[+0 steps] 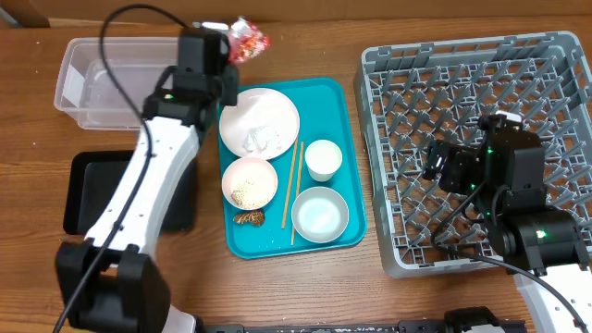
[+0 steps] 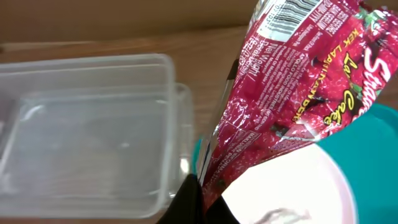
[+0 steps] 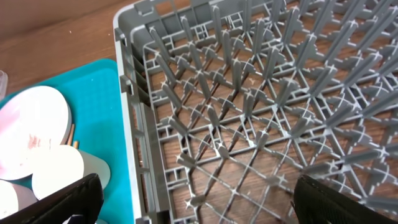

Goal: Sort waste into correct bins and load items into the dishwasher
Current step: 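Lift the red wrapper with the left gripper and drop it into the clear bin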

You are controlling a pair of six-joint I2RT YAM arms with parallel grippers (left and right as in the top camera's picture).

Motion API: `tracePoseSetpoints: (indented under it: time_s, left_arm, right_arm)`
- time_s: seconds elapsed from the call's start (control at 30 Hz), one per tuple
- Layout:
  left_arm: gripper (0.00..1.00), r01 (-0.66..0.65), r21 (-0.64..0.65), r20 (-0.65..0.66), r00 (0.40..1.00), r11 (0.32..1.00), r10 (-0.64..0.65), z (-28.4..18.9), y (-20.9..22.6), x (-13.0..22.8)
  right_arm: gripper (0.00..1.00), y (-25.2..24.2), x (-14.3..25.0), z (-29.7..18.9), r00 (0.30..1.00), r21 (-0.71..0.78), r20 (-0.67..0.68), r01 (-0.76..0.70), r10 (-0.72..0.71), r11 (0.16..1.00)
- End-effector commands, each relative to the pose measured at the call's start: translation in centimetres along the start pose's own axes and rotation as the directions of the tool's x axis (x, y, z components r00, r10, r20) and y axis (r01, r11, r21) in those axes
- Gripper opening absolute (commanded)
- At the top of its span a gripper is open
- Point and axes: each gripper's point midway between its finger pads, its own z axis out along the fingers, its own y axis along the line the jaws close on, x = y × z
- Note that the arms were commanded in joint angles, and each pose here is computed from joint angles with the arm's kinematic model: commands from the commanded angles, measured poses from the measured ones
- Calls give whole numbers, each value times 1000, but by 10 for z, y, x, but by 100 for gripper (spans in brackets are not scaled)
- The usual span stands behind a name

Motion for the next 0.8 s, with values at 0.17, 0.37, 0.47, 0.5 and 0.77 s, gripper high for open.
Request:
tracePoseSetpoints:
  time_s: [0.17,0.37,0.47,0.5,0.77]
  left_arm:
    - [4,227,-190,-42,970,955,-239,18,104,21]
    - [4,253,-170,-117,954,952,-275,47,109,45]
    - [8,243,-176,-170,947,954,-273,61,107,61]
    - [16,243,-176,-172,947,954,-273,62,107,62]
    - [58,263,-88,-56,962,961,-269,35,98,14]
  right_arm:
    - [100,2,-8,-9,1000,-8,19,0,0,1000]
    - [100,2,-8,-9,1000,-8,19,0,0,1000]
    - [100,2,-6,-9,1000,-6,12,1,-1,1000]
    - [100,2,-6,-9,1000,-5,10,1,-1,1000]
    - [100,1,-4,-9,1000,-3,3,2,-2,1000]
